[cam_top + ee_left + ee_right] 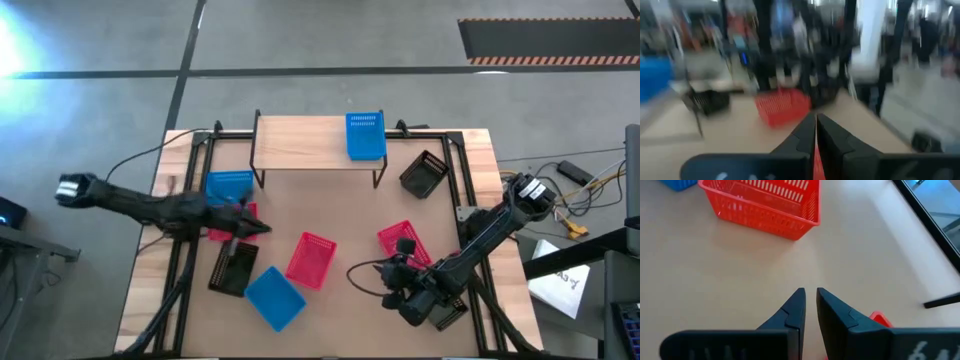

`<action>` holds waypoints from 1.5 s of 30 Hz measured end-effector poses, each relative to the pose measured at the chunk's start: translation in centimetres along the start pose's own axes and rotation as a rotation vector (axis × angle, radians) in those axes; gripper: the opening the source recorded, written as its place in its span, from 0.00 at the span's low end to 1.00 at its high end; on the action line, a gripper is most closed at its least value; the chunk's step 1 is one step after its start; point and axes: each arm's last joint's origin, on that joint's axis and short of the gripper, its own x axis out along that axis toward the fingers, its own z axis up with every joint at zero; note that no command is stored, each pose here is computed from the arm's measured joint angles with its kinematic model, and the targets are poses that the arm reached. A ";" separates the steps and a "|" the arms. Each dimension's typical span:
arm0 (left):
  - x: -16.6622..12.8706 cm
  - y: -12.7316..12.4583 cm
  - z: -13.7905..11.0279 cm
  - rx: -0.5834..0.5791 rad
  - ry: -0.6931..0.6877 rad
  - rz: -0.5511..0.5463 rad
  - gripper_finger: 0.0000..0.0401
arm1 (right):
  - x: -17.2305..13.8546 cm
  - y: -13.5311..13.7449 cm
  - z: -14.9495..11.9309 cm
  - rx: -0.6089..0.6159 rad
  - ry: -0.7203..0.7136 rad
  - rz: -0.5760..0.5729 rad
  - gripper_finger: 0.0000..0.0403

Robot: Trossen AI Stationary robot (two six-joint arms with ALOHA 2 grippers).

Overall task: Stack baskets on shelf by color
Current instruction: Put the middle red bin on the shelf

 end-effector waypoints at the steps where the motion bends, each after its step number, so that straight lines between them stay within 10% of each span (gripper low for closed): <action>1: 1.1 -0.1 0.3 -0.003 0.060 -0.009 0.00 | 0.0 0.0 0.0 -0.001 0.000 0.000 0.09; 10: 10.7 -2.4 2.6 0.039 0.599 -0.112 0.09 | -0.1 0.1 -0.1 -0.006 0.003 0.006 0.09; 22: 17.4 -6.9 1.2 0.096 0.911 -0.228 0.44 | -0.7 0.6 -0.5 -0.026 -0.006 0.029 0.09; 36: 18.7 -6.9 -2.8 0.171 1.015 0.039 0.21 | -0.8 0.6 -0.5 -0.045 -0.007 0.030 0.09; 45: 17.9 -6.5 -0.7 0.222 1.017 0.125 0.01 | -0.8 0.6 -0.5 -0.045 -0.007 0.030 0.09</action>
